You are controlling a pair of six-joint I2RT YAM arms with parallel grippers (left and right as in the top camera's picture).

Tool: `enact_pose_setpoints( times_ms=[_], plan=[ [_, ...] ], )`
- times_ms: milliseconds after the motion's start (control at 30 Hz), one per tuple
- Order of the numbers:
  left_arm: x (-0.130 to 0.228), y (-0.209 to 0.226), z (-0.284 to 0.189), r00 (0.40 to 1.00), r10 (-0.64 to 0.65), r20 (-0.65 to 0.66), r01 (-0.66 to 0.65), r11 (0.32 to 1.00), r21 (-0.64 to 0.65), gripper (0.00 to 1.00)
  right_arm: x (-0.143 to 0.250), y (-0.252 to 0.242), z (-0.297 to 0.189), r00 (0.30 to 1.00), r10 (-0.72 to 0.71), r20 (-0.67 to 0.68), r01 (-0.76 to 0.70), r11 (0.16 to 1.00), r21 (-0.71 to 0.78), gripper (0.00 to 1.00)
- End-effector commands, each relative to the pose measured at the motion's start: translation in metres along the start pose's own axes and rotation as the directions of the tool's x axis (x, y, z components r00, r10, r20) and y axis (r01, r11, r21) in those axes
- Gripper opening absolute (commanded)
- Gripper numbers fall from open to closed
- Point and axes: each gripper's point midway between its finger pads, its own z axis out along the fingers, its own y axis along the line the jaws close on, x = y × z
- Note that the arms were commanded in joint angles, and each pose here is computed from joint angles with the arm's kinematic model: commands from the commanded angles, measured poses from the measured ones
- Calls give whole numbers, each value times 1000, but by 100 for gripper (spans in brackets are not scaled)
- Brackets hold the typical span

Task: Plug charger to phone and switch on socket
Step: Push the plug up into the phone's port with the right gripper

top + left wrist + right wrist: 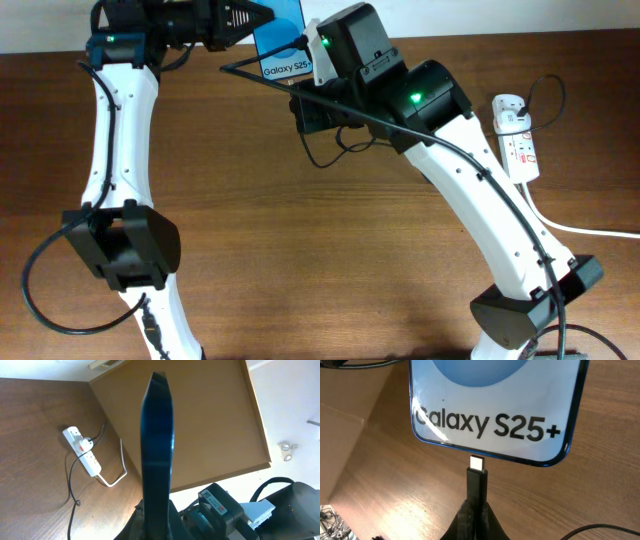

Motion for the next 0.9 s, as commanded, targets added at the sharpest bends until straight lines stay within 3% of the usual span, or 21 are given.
enact_pose_setpoints(
  times_ms=[0, 867],
  plan=[
    [1, -14, 1, 999, 48, -8, -48, 999, 12, 0, -10, 12, -21, 998, -27, 53, 28, 999, -26, 4],
    [4, -18, 1, 998, 50, -25, -49, 998, 33, 0, -6, 14, -16, 999, 11, 30, -10, 999, -43, 4]
  ],
)
